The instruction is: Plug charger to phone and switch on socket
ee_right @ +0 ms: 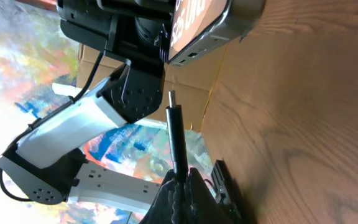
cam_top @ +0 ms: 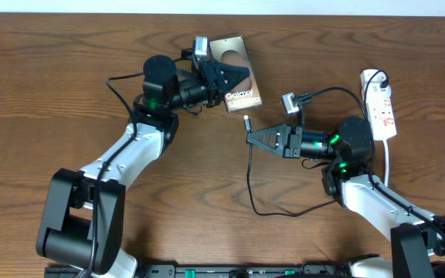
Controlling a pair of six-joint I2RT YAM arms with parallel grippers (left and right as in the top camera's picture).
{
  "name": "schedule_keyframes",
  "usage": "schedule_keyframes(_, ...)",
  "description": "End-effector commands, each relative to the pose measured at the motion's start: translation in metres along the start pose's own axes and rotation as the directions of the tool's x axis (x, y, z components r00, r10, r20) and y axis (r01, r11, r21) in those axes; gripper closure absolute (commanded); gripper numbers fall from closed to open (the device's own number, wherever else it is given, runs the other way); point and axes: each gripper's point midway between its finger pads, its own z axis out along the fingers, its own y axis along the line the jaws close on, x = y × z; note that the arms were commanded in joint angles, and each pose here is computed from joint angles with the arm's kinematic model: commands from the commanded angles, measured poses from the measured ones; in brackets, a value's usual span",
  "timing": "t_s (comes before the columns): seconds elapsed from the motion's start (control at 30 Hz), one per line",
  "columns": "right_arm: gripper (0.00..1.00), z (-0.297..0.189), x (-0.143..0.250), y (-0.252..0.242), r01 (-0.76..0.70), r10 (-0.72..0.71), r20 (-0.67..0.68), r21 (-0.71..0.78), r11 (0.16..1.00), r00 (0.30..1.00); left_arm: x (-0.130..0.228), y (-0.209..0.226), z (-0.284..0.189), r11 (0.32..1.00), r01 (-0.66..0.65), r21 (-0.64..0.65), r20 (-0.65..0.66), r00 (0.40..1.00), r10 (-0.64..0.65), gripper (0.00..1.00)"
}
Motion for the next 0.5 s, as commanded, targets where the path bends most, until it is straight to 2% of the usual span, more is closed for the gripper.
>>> schedule_keyframes(0.0, 0.99, 0.0014, -0.0024, 0.0009, -0.020, 0.020, 0.013, 0.000, 1.000, 1.000, 0.0013, -0.0156, 0.0006, 0.999, -0.041, 0.031, -0.014, 0.999, 0.041, 0.93)
schedule_keyframes(0.47, 0.99, 0.0003, -0.0108, -0.0012, -0.019, 0.019, 0.061, 0.011, 1.000, 0.998, 0.0064, -0.0247, 0.0000, 0.996, -0.059, 0.065, -0.044, 0.997, 0.062, 0.93)
